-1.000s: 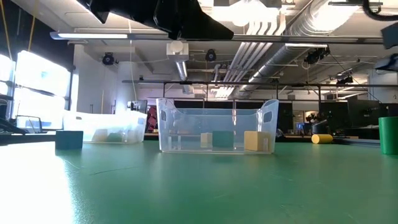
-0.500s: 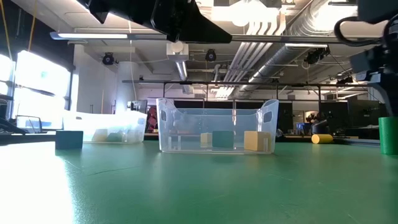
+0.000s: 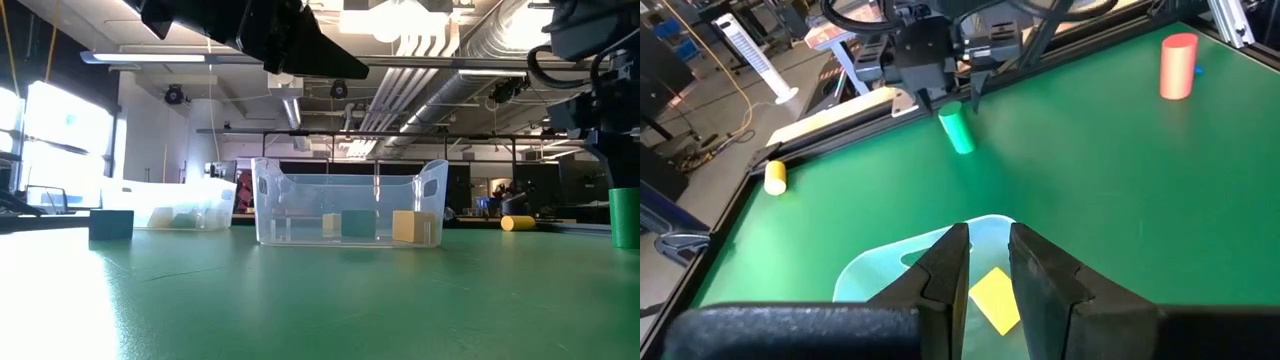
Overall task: Sort blocks by size
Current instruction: Put the yellow cube block into the middle right transparent bin
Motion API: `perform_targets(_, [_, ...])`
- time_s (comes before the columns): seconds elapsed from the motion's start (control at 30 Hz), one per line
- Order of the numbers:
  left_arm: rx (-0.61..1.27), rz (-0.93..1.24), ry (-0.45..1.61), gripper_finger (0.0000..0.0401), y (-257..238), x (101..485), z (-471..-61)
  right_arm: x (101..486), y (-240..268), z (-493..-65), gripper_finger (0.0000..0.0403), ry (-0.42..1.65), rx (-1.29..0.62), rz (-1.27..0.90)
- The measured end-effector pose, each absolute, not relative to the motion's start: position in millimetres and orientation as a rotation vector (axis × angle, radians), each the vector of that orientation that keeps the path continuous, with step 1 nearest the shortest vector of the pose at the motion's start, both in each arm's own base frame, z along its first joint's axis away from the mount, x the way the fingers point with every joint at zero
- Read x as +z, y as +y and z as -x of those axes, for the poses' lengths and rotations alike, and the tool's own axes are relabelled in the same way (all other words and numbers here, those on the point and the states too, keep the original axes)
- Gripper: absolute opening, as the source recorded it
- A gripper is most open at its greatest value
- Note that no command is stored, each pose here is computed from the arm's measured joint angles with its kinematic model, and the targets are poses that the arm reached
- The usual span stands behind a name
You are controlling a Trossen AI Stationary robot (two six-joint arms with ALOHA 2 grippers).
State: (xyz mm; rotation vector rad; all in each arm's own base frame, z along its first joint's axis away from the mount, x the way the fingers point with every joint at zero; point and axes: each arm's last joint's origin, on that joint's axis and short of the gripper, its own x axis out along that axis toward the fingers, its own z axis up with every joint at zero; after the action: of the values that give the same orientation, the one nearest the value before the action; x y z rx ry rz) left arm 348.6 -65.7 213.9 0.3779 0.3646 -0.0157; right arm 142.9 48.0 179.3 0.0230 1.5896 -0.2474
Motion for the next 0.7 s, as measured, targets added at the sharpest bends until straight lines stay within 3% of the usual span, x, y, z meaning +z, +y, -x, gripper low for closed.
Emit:
perform_targets(0.5, [-0.015, -0.372, 0.366, 0.0060, -66.0, 213.7, -348.5, 158.2, 51.5, -151.7, 0.0268, 1.737, -0.288, 0.039])
perform_targets(0.7, [-0.015, -0.371, 0.366, 0.0060, -66.0, 213.7, -348.5, 143.9, 53.8, -147.3, 0.0268, 1.781, -0.243, -0.046])
